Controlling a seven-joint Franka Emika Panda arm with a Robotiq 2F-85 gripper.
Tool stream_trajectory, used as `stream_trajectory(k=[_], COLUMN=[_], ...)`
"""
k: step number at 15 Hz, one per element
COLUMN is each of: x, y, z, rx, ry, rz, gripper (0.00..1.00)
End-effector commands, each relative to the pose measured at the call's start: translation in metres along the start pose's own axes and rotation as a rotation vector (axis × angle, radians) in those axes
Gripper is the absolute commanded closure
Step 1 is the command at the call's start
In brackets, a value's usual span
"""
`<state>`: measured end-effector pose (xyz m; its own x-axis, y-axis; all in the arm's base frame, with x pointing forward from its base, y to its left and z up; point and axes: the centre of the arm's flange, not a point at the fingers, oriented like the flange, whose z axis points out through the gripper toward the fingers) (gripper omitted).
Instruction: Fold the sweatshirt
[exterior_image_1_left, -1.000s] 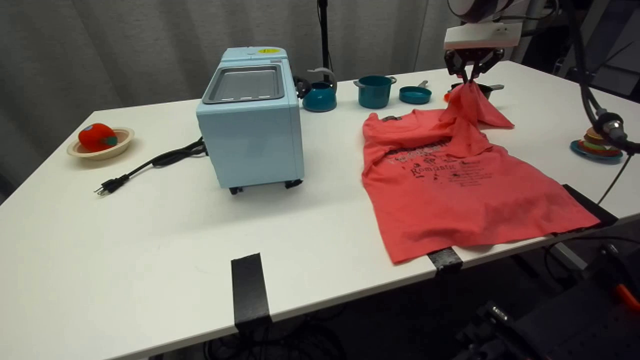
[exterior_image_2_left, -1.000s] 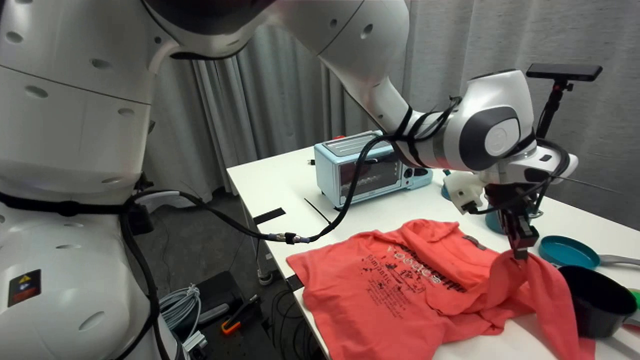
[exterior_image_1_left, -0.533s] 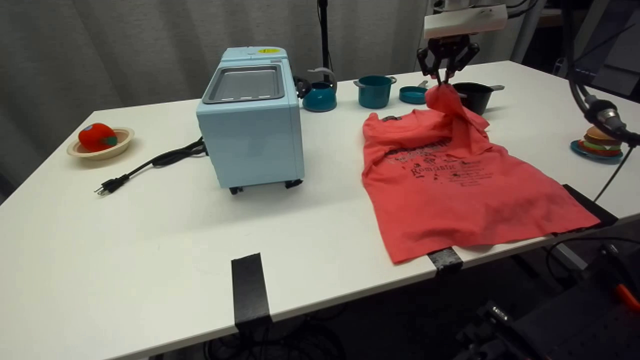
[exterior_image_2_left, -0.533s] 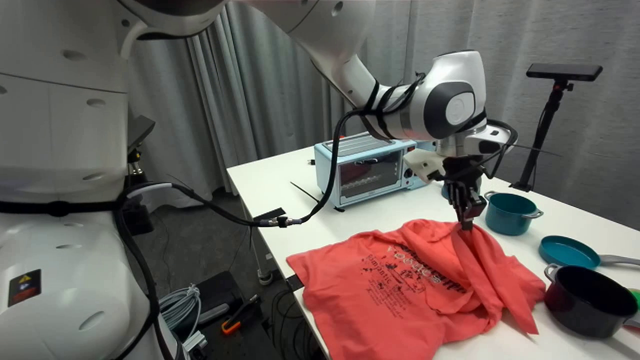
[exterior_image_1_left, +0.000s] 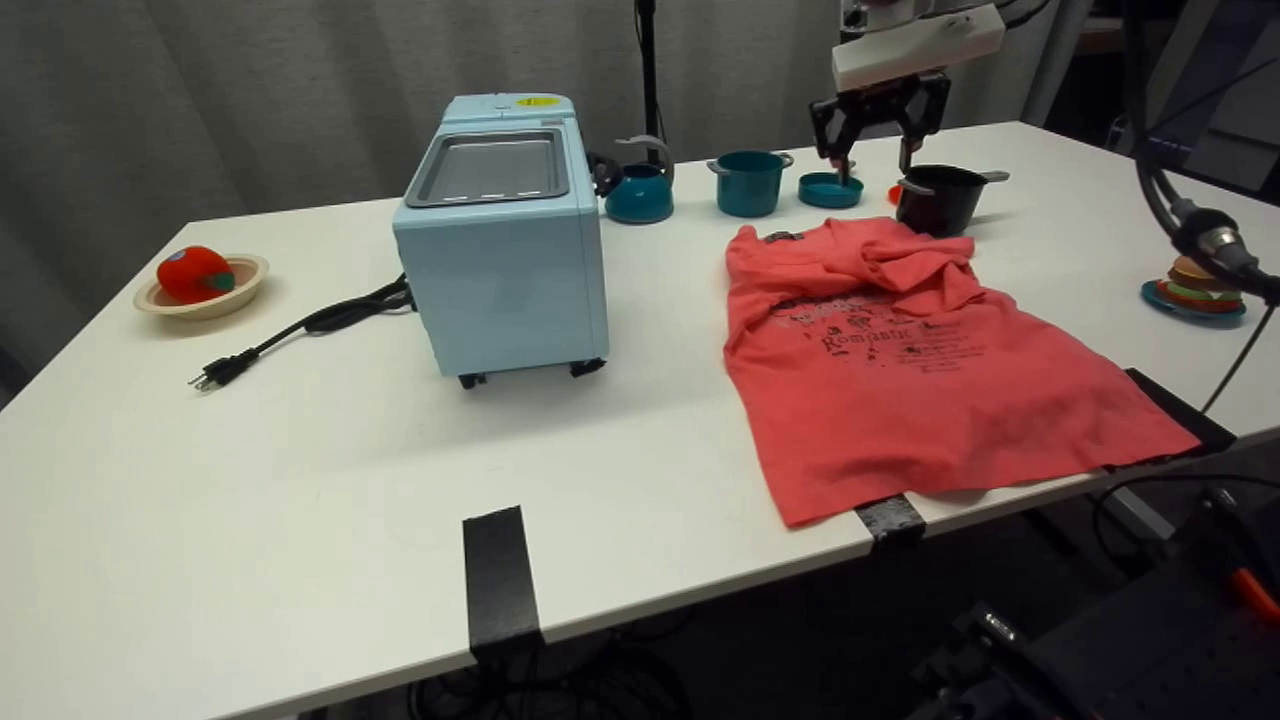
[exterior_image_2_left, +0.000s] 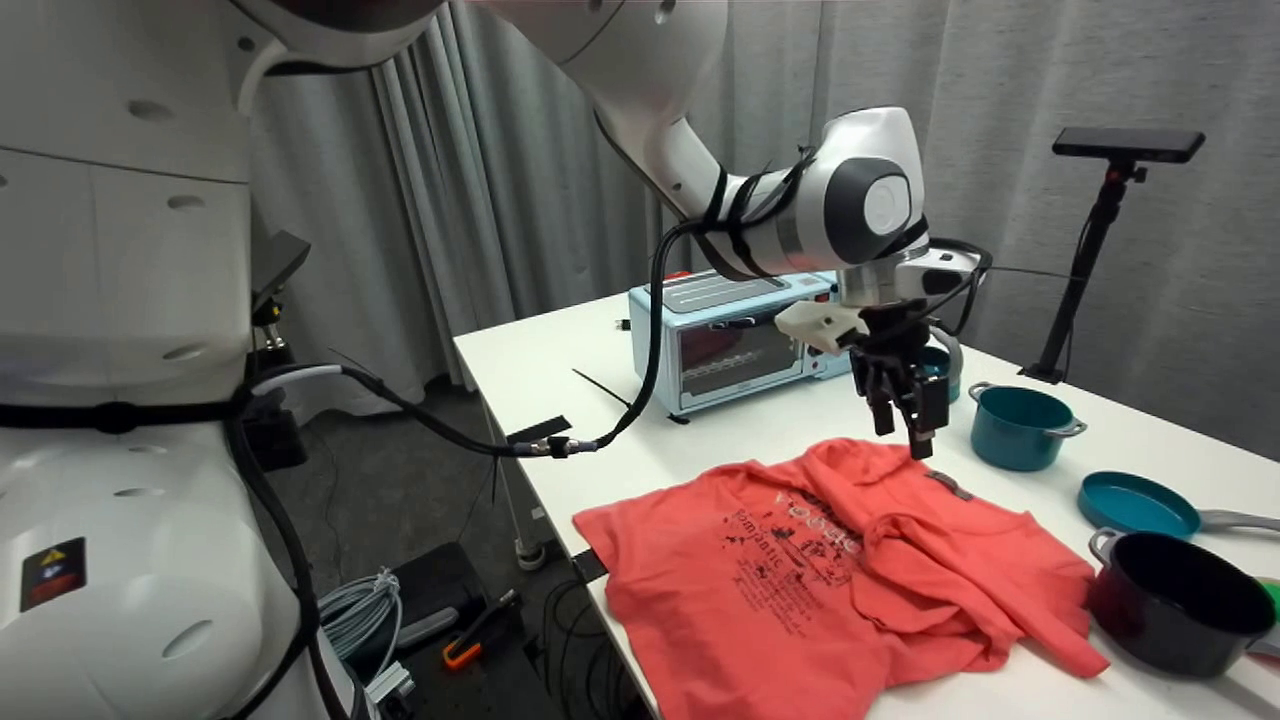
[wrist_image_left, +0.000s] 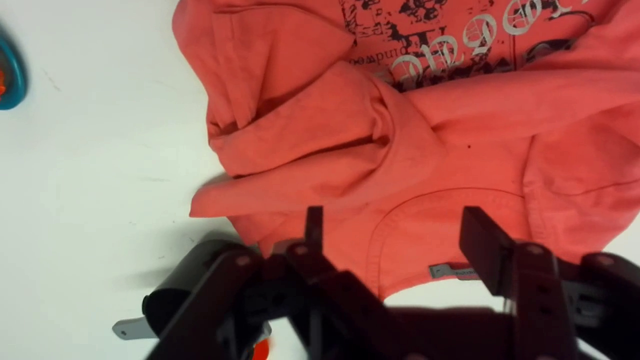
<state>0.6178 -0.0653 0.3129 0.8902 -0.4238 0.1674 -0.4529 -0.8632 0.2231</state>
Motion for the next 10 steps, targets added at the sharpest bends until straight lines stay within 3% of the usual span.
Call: stream_trajectory(k=[1,6,10], x=[-0.004,-0.021,-0.059], y=[0.011,0.032,0.048], z=[-0.006,-0.008,-0.013], rx=[0.014,0.053,0.111], ry=[0.043,0.056,0.081], rz=[-0.011,0.008,-0.026], gripper=[0.01,0.0,0.0])
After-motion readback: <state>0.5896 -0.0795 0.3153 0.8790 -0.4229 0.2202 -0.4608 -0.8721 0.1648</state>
